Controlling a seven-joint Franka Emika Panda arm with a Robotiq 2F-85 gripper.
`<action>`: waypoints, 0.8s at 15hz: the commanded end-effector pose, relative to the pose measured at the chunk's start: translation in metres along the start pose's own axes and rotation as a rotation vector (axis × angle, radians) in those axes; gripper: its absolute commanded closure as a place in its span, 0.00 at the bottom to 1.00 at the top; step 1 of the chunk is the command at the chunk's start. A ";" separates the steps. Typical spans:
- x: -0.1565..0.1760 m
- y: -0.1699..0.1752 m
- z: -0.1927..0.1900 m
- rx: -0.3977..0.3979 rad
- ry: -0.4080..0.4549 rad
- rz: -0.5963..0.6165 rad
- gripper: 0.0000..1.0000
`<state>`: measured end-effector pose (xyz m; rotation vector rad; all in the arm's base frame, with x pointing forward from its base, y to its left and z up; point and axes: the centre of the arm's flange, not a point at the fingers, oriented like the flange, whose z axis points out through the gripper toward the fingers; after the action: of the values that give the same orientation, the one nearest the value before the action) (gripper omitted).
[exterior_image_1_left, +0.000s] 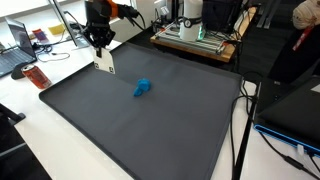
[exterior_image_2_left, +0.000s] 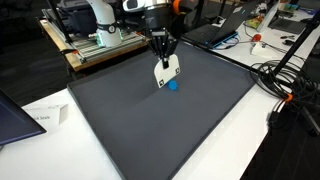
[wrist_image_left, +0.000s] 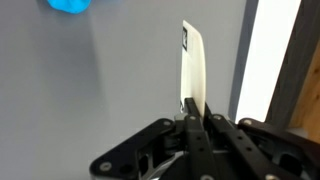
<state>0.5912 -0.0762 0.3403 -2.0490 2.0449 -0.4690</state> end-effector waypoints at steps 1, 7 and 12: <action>-0.013 0.002 -0.013 0.119 -0.132 -0.096 0.99; -0.050 -0.004 0.002 0.166 -0.282 -0.244 0.99; -0.046 0.004 0.029 0.188 -0.328 -0.402 0.99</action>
<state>0.5935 -0.0203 0.3222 -2.2027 1.4918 -0.3398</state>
